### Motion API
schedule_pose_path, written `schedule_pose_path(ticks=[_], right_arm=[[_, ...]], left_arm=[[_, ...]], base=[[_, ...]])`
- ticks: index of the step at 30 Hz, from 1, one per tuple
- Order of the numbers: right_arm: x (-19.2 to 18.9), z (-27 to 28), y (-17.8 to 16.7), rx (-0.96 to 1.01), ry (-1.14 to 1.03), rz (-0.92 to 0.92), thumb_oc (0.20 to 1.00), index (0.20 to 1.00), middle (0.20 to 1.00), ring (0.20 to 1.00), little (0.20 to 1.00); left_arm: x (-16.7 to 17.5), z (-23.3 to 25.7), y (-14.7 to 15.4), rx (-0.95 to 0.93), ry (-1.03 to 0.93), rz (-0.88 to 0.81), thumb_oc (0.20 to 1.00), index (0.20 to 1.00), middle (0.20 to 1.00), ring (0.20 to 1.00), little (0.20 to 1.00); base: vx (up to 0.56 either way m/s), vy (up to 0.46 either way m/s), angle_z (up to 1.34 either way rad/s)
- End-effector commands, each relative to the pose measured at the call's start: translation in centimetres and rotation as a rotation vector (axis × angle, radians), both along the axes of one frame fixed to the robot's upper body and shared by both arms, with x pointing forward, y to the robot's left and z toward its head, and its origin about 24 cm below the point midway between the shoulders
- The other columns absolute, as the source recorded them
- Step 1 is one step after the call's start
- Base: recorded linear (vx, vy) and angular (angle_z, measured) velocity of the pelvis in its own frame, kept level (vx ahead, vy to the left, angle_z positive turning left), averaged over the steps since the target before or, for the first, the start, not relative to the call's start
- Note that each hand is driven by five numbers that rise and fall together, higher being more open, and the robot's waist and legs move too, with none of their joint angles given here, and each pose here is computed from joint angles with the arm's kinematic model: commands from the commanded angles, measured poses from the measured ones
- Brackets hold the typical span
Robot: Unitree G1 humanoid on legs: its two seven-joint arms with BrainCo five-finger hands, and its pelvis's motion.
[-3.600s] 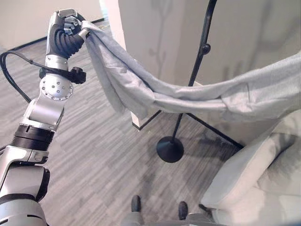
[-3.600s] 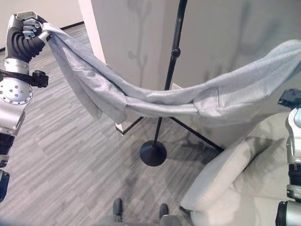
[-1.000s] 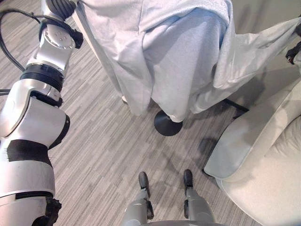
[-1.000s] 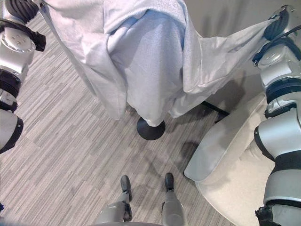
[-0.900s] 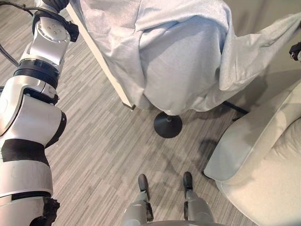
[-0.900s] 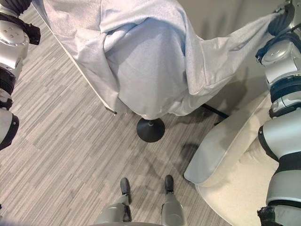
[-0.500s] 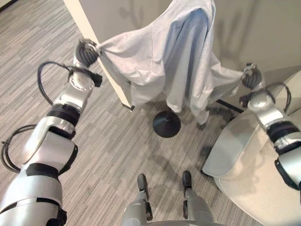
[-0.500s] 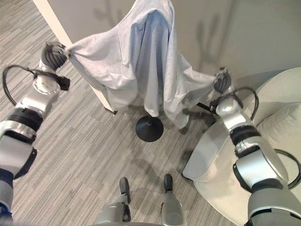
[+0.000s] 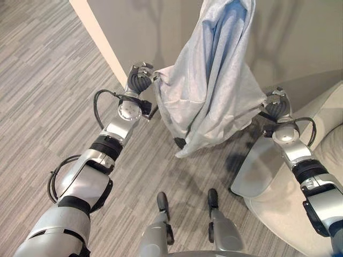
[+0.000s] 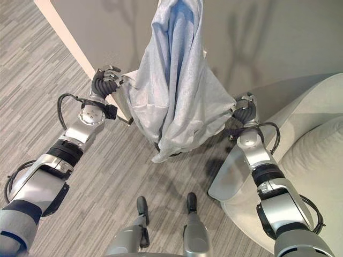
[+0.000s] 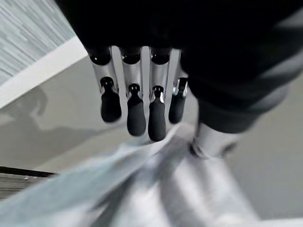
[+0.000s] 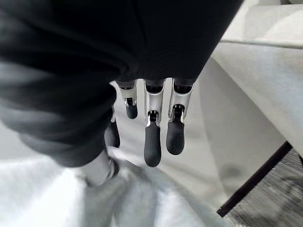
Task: Hang the clothes on the sofa on the clothes rack.
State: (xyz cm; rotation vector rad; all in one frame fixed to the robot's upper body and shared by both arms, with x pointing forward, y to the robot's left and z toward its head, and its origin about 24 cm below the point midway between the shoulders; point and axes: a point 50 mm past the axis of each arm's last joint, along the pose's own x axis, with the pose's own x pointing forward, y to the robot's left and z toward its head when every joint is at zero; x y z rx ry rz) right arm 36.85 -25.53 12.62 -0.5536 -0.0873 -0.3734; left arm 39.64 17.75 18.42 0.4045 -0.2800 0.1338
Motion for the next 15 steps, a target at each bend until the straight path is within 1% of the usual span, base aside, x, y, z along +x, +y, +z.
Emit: schedule_pose_path(ticks=[1,6,11,14,15], right_arm=[[-0.1,2.6,-0.6,-0.002,-0.133,-0.012,1.0,1.0,1.0,1.0,1.0],[-0.9,1.7,-1.2,-0.012,-0.113,-0.014,1.0,1.0,1.0,1.0,1.0],[-2.5,-0.7,-1.8,-0.007,-0.064,-0.019,1.0,1.0,1.0,1.0,1.0],[-4.1,-2.3,-2.4,0.018,-0.041,-0.024,1.0,1.0,1.0,1.0,1.0],[-5.0,-3.3,-2.5,0.018,-0.015,-0.007,1.0,1.0,1.0,1.0,1.0]], left_arm=[[0.3,3.0,1.0,-0.032,-0.109,0.021,1.0,1.0,1.0,1.0,1.0],[-0.2,2.1,1.4,-0.061,-0.098,0.022,1.0,1.0,1.0,1.0,1.0],[-1.2,0.1,2.0,-0.116,-0.08,0.022,1.0,1.0,1.0,1.0,1.0],[-2.4,-1.3,3.1,-0.153,-0.073,0.028,1.0,1.0,1.0,1.0,1.0],[-3.3,-2.6,3.7,-0.176,-0.053,0.028,1.0,1.0,1.0,1.0,1.0]], base=[[0.0,-0.014,-0.04],[0.0,-0.003,-0.01],[0.02,-0.003,0.01],[0.03,-0.006,0.0],[0.05,-0.012,0.0]])
